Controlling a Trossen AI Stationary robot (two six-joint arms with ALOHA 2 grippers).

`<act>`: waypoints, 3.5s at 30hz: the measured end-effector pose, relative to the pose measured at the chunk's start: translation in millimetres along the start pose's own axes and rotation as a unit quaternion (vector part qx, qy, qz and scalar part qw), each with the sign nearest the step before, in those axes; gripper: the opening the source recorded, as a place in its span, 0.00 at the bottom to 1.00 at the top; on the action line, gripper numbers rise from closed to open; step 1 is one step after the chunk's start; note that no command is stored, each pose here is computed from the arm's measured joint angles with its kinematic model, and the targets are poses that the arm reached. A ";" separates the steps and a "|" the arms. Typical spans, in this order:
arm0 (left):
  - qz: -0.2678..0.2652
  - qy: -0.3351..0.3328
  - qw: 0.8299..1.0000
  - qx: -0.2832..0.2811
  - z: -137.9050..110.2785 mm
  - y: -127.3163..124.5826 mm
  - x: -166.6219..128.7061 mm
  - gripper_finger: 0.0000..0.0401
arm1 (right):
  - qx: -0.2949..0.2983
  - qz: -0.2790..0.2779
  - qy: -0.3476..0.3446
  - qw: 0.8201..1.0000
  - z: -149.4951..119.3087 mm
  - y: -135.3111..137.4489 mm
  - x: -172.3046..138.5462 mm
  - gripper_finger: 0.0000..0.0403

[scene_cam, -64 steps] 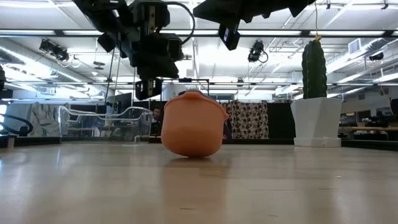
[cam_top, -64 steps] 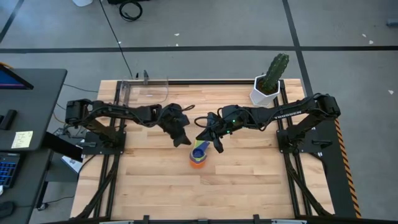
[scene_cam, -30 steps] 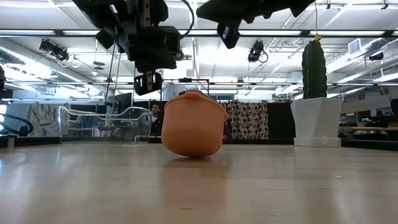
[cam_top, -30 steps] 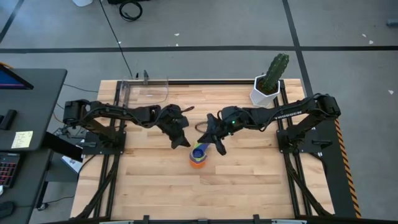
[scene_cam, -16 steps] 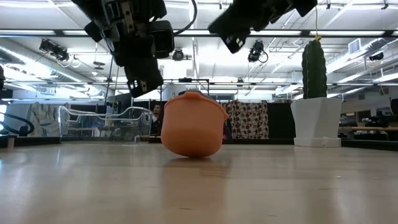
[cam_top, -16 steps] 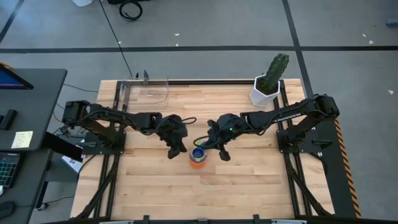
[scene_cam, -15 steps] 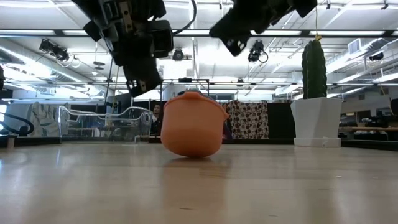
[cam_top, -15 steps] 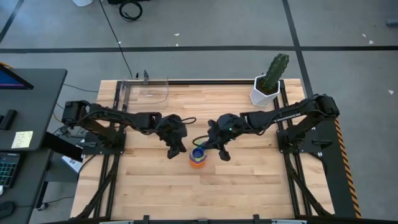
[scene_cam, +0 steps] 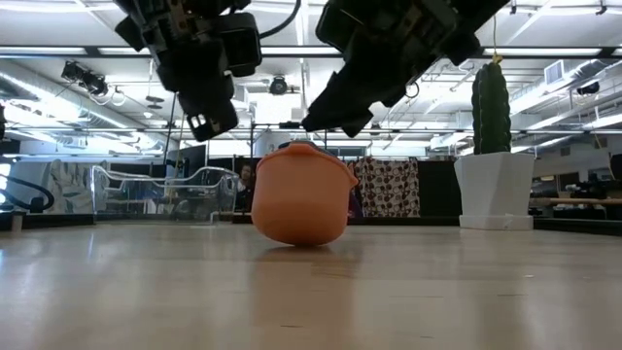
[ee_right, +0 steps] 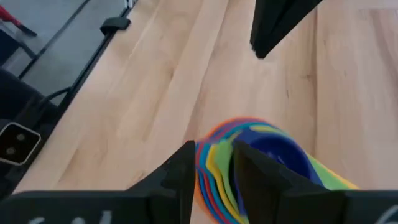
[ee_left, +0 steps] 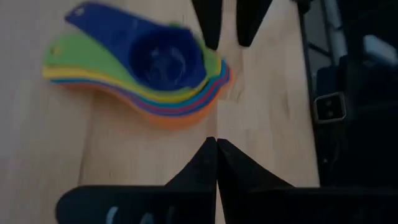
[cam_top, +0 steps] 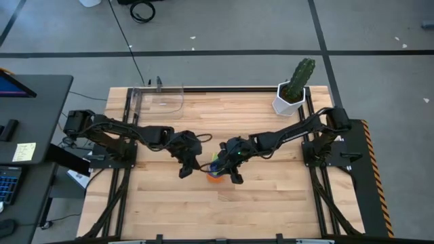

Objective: Nest measuring cups in basket
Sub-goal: Put the stacked nesting measuring cups into the transparent bin

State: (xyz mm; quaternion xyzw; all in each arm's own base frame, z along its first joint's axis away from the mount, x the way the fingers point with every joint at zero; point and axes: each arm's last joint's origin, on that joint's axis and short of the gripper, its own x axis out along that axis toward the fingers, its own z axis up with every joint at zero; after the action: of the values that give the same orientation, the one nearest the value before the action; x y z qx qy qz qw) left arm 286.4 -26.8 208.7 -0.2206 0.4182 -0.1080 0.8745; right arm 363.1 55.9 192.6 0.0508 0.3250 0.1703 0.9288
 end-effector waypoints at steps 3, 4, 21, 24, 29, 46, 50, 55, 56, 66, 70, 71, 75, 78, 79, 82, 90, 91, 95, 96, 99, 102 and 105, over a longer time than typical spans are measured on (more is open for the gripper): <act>0.010 0.000 1.000 0.010 -3.0 -6.3 2.6 0.01 | 0.000 0.003 -0.003 1.000 -0.3 1.6 2.4 0.28; 0.016 0.001 1.000 0.012 -4.1 -7.8 3.2 0.01 | -0.001 0.004 -0.006 1.000 0.3 2.6 2.6 0.28; 0.045 0.015 0.998 0.028 -17.0 -24.2 19.4 0.01 | -0.016 -0.047 0.007 0.999 -2.9 6.6 4.0 0.28; 0.048 0.014 0.999 0.022 -17.1 -23.0 23.2 0.02 | -0.007 -0.036 0.010 0.999 -3.4 8.3 4.2 0.28; 0.049 0.013 0.999 0.011 -17.3 -21.7 28.2 0.02 | 0.000 -0.034 0.027 0.999 -10.1 8.8 11.5 0.28; 0.067 0.023 0.997 -0.002 -22.5 -17.1 47.1 0.02 | -0.016 -0.041 0.012 0.999 -9.3 11.2 16.8 0.28; 0.067 0.022 0.997 -0.009 -19.9 -12.9 43.9 0.02 | -0.007 -0.041 0.002 0.999 -1.9 13.1 8.7 0.28; 0.072 0.025 0.997 -0.004 -17.7 -8.2 38.6 0.02 | -0.008 -0.044 0.017 0.999 3.5 15.5 -11.1 0.28; 0.073 0.026 0.997 0.001 -17.3 -7.0 38.1 0.02 | -0.012 -0.045 0.027 0.999 3.3 16.5 -15.9 0.28; 0.080 0.028 0.996 0.013 -16.4 -2.5 35.7 0.02 | 0.011 -0.026 0.234 0.972 -31.3 28.5 -39.8 0.28; 0.081 0.028 0.996 0.013 -16.3 -2.3 35.6 0.02 | 0.029 -0.032 0.266 0.963 -37.0 28.6 -42.9 0.28; 0.081 0.028 0.996 0.012 -16.3 -2.3 35.6 0.02 | 0.032 -0.034 0.266 0.963 -37.0 28.5 -43.0 0.28; 0.074 0.031 0.997 0.009 -16.6 -2.7 35.7 0.02 | 0.032 -0.038 0.264 0.963 -36.8 28.3 -42.8 0.28; 0.059 0.043 0.997 0.009 -18.1 -3.4 35.7 0.02 | 0.028 -0.051 0.263 0.963 -36.7 27.5 -42.8 0.28; 0.057 0.045 0.997 0.010 -18.3 -3.5 35.7 0.02 | 0.027 -0.056 0.263 0.963 -36.6 27.1 -42.9 0.28; 0.055 0.046 0.997 0.010 -18.4 -3.8 35.8 0.02 | 0.026 -0.058 0.260 0.963 -36.2 26.8 -42.7 0.28; 0.048 0.048 0.998 0.009 -18.4 -4.1 35.8 0.02 | 0.026 -0.058 0.257 0.964 -35.7 26.8 -42.4 0.28; 0.048 0.047 0.998 0.009 -18.3 -4.3 35.8 0.02 | 0.026 -0.059 0.257 0.964 -35.6 26.8 -42.3 0.28; 0.056 0.043 0.997 -0.003 -17.9 -3.5 35.7 0.02 | 0.024 -0.064 0.255 0.965 -35.3 26.4 -42.1 0.28; 0.063 0.039 0.997 -0.012 -17.5 -2.7 35.5 0.02 | 0.022 -0.073 0.251 0.965 -34.7 25.9 -41.8 0.28; 0.077 0.031 0.996 -0.032 -15.9 0.8 34.5 0.02 | 0.032 -0.091 0.227 0.969 -31.2 24.1 -38.2 0.28; 0.108 0.016 0.993 -0.043 -14.3 5.6 35.5 0.02 | 0.055 -0.061 0.204 0.975 -27.1 24.8 -35.8 0.28; 0.157 -0.015 0.987 -0.038 -10.6 10.9 34.4 0.02 | 0.059 -0.040 0.180 0.981 -22.4 26.1 -33.8 0.28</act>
State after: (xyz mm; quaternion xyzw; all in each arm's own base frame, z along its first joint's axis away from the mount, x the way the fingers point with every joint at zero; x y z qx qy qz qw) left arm 299.7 -33.2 174.1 -0.1872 0.4384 0.0498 0.8776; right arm 317.1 68.2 200.3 0.0614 0.4984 0.1199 0.8564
